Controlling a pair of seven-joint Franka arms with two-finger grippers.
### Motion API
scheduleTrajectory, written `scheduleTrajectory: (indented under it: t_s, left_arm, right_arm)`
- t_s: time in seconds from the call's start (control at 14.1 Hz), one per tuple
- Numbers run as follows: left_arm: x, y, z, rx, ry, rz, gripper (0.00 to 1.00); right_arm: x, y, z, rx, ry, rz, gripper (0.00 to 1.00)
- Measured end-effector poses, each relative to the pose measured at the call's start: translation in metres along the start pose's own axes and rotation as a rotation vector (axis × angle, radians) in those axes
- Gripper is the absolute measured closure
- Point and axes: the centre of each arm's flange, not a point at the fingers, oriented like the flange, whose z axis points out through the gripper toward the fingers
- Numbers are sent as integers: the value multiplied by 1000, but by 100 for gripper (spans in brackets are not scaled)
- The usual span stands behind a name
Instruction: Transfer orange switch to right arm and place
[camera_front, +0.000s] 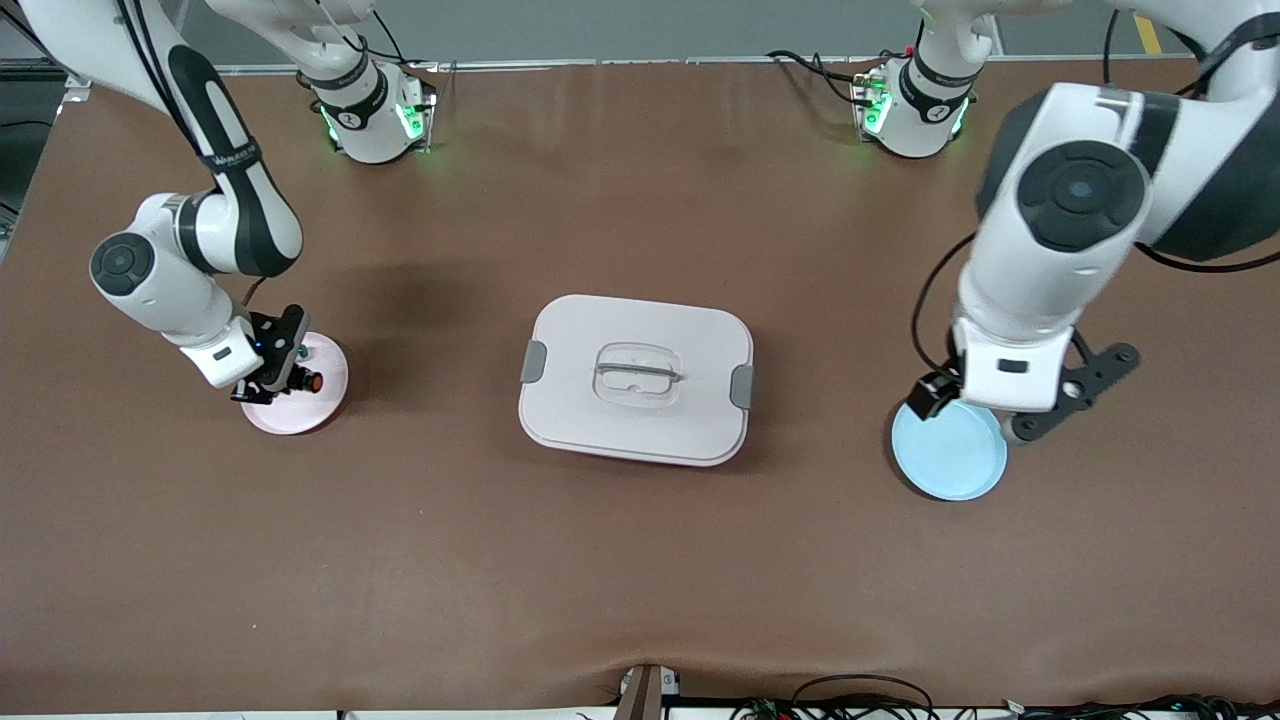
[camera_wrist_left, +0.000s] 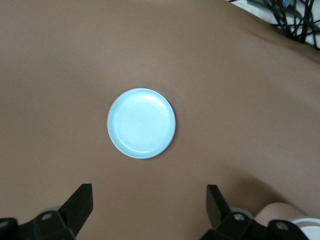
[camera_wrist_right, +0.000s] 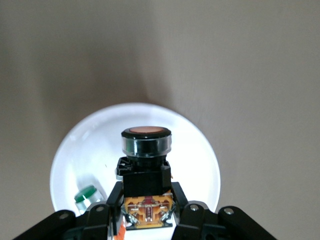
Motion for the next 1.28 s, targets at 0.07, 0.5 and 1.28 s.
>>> scheduleTrajectory:
  t_s: [0.07,0.5,1.28]
  left_arm:
    - [13,-14,4,6,-6,39,0]
    - [46,-74,-6,20,-18,181,0]
    - [42,-168,-55,-110,-75,389,0]
  right_arm:
    - [-6,0,10,-1,-3,3,58]
    - [-13,-3,42,-2,-6,4,58]
    - [-12,-5,53,14,-7,-18,58]
